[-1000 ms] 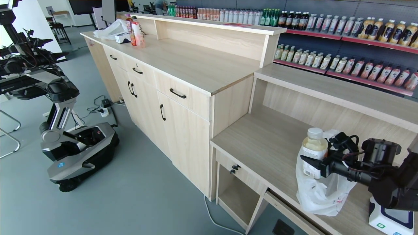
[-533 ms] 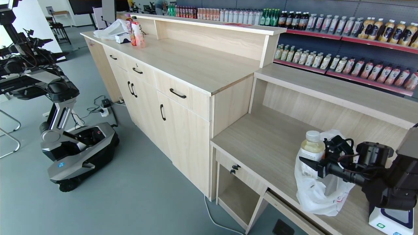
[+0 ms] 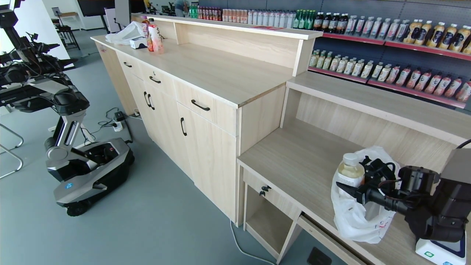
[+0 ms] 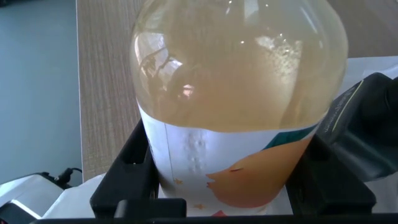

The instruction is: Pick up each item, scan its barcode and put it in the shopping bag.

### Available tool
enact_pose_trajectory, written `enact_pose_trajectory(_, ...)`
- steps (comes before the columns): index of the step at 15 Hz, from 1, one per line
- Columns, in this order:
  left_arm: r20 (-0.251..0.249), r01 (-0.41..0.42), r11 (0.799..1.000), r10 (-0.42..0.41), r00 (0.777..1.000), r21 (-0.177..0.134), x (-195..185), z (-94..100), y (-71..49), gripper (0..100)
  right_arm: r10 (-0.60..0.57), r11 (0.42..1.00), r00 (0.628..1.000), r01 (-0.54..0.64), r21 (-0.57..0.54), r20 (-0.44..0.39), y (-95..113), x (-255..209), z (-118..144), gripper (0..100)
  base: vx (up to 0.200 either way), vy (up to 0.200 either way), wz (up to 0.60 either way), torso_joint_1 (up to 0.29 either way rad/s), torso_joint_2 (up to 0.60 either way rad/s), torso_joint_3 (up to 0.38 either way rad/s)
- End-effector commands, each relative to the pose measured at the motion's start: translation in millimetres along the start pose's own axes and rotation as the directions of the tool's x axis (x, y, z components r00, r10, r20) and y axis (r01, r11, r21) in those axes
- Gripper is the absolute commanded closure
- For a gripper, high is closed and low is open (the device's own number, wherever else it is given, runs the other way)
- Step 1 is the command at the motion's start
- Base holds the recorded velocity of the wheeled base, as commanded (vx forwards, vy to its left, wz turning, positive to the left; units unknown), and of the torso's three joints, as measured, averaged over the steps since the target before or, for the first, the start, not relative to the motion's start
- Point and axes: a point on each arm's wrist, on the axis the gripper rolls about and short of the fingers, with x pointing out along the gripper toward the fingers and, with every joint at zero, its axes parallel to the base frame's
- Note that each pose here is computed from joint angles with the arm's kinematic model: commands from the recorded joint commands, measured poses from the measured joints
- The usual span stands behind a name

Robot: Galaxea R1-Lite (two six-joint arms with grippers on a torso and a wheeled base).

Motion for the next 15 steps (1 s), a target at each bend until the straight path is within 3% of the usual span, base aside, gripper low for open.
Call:
enact_pose_trajectory(1,0.001,0.0,1.0,0.0,1.0,-0.001,0,0.1,0.0,0,-0.002,1.0,1.0,0.002,0.007,-0.008,0,0,-6,100,0.0,0.0,0.0,0.0,0.0,0.0)
enact_pose_trajectory(11,-0.001,0.0,1.0,0.0,1.0,0.0,0,-0.1,0.0,0,0.027,1.0,0.997,-0.027,0.005,0.069,-14,17,-21,100,0.0,0.0,0.0,0.0,0.0,0.0)
enact_pose_trajectory(15,0.001,0.0,1.0,0.0,1.0,0.0,0,0.1,0.0,0,0.029,1.0,0.998,-0.03,0.01,0.064,-14,20,-26,100,0.0,0.0,0.0,0.0,0.0,0.0)
